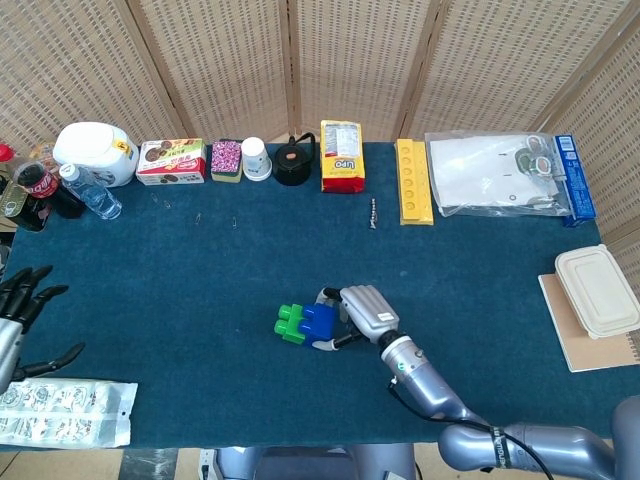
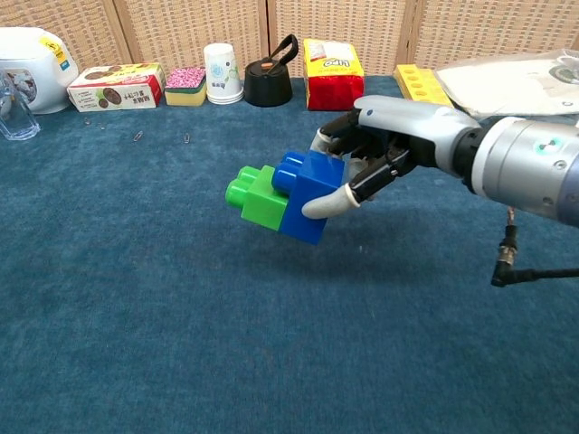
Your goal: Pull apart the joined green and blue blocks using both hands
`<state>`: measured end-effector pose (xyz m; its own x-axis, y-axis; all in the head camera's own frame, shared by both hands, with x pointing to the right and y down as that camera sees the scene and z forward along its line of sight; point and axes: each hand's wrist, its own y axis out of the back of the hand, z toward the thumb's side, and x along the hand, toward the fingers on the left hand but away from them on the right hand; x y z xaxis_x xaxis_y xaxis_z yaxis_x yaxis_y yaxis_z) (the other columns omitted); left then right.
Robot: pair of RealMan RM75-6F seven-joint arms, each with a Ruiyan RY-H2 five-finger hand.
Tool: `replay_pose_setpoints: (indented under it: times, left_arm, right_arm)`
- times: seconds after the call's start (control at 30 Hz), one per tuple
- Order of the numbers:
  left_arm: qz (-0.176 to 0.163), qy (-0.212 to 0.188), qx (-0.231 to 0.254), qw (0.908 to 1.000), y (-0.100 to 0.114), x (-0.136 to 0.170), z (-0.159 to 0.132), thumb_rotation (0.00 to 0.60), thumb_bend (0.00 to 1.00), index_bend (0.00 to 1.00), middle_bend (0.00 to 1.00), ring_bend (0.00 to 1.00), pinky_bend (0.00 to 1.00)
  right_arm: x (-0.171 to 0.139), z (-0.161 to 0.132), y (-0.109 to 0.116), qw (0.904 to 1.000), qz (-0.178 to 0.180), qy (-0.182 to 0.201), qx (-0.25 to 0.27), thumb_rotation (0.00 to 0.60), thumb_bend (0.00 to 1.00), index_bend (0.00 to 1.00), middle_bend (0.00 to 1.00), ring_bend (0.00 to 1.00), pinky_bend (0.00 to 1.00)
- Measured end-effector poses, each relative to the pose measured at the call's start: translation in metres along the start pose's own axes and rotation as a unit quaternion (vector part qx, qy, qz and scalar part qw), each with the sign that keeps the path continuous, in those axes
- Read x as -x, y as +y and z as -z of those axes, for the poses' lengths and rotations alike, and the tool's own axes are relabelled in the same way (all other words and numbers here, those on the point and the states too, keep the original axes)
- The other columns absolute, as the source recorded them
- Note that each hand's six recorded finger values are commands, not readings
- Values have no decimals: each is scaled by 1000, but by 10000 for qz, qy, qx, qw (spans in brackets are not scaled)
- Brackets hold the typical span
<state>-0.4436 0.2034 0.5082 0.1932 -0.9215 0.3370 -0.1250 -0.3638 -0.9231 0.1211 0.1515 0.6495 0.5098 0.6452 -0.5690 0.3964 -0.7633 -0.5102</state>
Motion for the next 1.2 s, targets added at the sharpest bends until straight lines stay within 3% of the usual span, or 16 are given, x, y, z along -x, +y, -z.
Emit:
replay_pose_setpoints:
  times: [0.2, 0.53, 0.73, 1.2]
  left_arm:
    - [208, -867, -159, 9959, -5, -22, -48, 438, 238, 258, 151, 111, 206]
    - [245, -2098, -400, 9766, -9, -68, -124, 492, 255, 342, 181, 153, 260]
    - [261, -2559, -163, 9662, -16, -87, -162, 493, 255, 386, 181, 153, 259]
    - [402, -3149, 445, 9472, -40, -111, -219, 488, 255, 407, 181, 153, 254]
  right_arm:
    - [-14, 2, 10, 9969, -229, 10, 755, 443, 176, 564, 537, 606, 512]
    - [-29, -7, 18, 9826, -578, 156, 1758, 444, 177, 568, 538, 611, 511]
    - [-31, -12, 22, 9776, -652, 249, 1987, 442, 177, 570, 538, 614, 509]
    - [-30, -8, 23, 9737, -695, 224, 2159, 444, 177, 572, 539, 617, 508]
